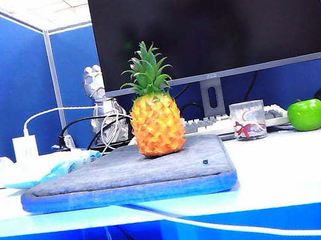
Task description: Rotate the Rubik's Cube so that its red face is facing towards you.
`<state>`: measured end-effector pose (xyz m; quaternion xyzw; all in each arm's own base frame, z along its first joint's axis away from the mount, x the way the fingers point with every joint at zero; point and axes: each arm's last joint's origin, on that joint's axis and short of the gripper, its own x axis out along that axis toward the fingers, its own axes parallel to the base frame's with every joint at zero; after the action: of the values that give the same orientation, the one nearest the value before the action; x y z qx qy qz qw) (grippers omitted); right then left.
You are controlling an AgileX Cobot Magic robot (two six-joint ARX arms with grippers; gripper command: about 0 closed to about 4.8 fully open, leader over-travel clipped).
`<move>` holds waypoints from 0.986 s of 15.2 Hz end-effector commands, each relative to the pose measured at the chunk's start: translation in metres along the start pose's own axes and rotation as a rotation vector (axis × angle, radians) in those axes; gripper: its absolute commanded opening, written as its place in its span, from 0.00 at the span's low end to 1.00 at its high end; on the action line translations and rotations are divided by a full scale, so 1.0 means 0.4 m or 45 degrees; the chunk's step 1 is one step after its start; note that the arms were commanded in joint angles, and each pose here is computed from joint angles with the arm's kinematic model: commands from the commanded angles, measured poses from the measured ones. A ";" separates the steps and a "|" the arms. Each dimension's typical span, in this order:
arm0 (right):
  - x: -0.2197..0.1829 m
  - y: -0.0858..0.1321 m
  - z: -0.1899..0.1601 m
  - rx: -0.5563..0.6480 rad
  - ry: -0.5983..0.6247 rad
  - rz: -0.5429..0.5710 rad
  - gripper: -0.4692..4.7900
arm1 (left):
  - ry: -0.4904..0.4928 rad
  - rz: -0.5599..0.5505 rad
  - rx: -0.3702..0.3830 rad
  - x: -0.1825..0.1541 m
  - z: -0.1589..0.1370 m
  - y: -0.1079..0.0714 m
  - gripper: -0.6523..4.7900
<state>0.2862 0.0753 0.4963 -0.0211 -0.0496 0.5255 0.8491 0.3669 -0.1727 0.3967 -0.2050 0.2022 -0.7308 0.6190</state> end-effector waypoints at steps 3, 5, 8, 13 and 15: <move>-0.089 -0.054 -0.022 0.192 0.112 -0.199 0.08 | -0.047 -0.047 0.165 -0.007 0.034 -0.049 0.79; -0.155 -0.084 -0.064 0.350 0.256 -0.355 0.08 | -0.075 -0.027 0.186 -0.006 0.036 -0.047 0.72; -0.192 -0.081 -0.166 0.618 0.668 -0.585 0.08 | -0.109 0.036 0.172 -0.006 0.029 -0.030 0.72; -0.207 -0.050 -0.276 0.887 1.299 -0.777 0.08 | -0.073 0.158 0.107 -0.006 -0.005 0.011 0.72; -0.199 -0.051 -0.300 0.952 1.401 -0.872 0.08 | -0.052 0.176 0.155 -0.003 -0.014 0.017 0.72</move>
<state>0.2809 -0.0048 0.3764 0.0261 0.5534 0.1451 0.8198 0.3720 -0.1721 0.3862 -0.1881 0.1754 -0.6869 0.6797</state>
